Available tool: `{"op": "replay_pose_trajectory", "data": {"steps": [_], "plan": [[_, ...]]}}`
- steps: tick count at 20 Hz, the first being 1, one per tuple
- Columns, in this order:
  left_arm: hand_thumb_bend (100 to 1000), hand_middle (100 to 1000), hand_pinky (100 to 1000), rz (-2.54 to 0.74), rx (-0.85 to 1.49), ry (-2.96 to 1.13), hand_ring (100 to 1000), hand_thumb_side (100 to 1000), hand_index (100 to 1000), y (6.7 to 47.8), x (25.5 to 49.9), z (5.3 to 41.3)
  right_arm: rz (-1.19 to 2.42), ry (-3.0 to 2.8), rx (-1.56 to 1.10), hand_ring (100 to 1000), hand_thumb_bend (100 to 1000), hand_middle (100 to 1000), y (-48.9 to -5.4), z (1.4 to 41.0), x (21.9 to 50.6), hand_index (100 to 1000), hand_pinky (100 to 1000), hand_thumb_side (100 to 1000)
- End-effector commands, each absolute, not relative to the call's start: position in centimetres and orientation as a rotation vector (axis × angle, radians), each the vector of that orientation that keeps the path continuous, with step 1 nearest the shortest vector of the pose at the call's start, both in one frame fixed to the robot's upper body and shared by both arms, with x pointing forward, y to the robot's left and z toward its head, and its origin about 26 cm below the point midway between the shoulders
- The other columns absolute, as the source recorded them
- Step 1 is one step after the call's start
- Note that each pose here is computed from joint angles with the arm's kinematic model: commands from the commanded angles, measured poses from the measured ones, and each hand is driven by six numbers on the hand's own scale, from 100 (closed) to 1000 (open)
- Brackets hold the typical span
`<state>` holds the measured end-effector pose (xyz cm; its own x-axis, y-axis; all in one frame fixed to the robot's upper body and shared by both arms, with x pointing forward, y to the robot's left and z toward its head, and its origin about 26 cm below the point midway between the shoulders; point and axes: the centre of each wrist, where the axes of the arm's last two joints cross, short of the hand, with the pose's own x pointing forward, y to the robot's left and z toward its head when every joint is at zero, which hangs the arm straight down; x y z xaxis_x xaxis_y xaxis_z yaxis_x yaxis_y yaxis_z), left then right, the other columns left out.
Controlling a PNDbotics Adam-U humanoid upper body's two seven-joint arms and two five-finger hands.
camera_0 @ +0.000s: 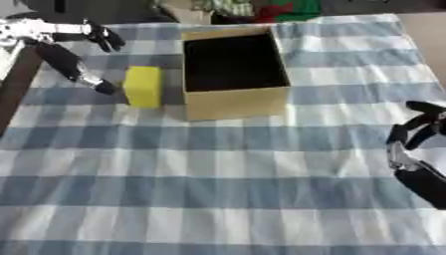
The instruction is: Pick up objects on the table and place them in the box.
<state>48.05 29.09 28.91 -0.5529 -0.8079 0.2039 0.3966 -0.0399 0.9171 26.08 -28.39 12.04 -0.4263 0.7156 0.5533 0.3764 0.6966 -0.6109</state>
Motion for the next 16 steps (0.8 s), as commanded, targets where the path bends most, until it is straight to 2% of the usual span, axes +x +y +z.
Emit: {"op": "replay_pose_trajectory", "data": {"steps": [1, 5, 9, 16], "plan": [[759, 850, 1000, -1.866, 0.477, -1.332, 878, 454, 941, 28.5, 47.6, 30.7, 0.508, -2.065, -0.841, 397, 100, 512, -28.6, 12.7, 26.0, 802, 878, 415], [790, 886, 1000, -1.900, 0.500, -1.315, 895, 432, 948, 27.7, 47.4, 30.7, 0.510, -2.063, -0.834, 396, 100, 511, -28.6, 12.7, 26.0, 803, 878, 415], [816, 881, 1000, -1.918, 0.544, -1.287, 899, 411, 940, 27.4, 47.3, 30.9, 0.509, -2.064, -0.829, 397, 100, 512, -28.6, 12.7, 26.0, 804, 880, 416], [814, 882, 998, -1.920, 0.582, -1.241, 901, 411, 935, 26.7, 47.6, 30.2, 0.517, -2.073, -0.814, 398, 100, 513, -28.5, 12.8, 26.1, 804, 881, 416]]}}
